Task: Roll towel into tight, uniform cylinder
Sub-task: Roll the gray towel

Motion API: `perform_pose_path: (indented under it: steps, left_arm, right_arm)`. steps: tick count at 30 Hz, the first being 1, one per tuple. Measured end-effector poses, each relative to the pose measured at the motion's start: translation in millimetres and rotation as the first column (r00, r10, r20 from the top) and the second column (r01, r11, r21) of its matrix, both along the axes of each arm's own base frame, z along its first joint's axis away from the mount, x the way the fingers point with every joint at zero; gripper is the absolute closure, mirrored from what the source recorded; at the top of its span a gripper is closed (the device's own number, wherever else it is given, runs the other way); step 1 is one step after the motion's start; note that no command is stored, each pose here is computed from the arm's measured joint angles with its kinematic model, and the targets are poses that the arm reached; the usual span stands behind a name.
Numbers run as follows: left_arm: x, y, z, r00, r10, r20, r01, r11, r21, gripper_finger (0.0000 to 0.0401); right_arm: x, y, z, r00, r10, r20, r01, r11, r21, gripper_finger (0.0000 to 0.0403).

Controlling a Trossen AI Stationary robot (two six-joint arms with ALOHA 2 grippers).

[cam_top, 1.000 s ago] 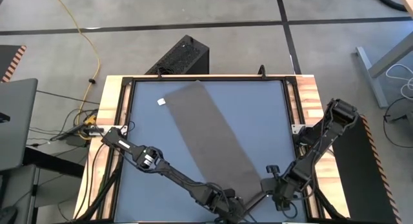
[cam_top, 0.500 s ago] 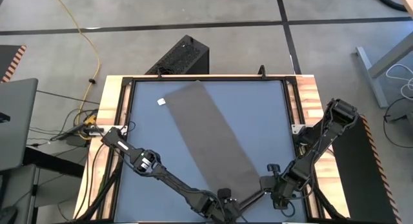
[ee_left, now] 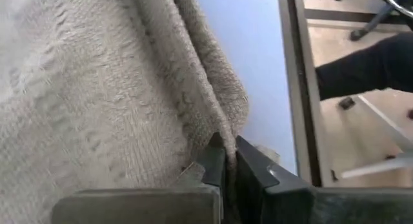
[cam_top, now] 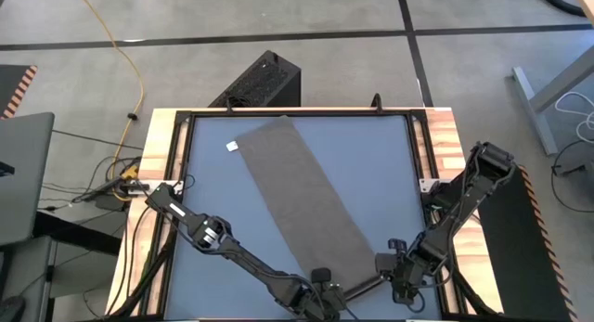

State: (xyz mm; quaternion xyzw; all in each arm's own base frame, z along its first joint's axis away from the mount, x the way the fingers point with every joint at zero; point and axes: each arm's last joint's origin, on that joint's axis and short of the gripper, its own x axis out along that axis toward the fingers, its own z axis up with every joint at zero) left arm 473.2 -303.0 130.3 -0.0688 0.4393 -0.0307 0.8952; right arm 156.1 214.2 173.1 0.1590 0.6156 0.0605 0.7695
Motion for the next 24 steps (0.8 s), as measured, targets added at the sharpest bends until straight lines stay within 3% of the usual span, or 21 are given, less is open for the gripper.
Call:
perform_pose_path:
  steps: [7, 24]
  left_arm:
    - [4.5, -7.3, 4.7, 0.997, -0.076, 0.025, 0.079, 0.985, -0.153, 0.04]
    - [11.5, -0.5, 6.5, 0.996, -0.071, -0.058, 0.043, 0.924, -0.379, 0.0401]
  right_arm:
    - [1.5, 5.7, 2.7, 1.0, 0.019, -0.019, -0.018, 0.996, 0.089, 0.0374]
    - [24.1, -13.2, 2.0, 0.996, -0.084, -0.029, 0.086, 0.992, 0.087, 0.0377]
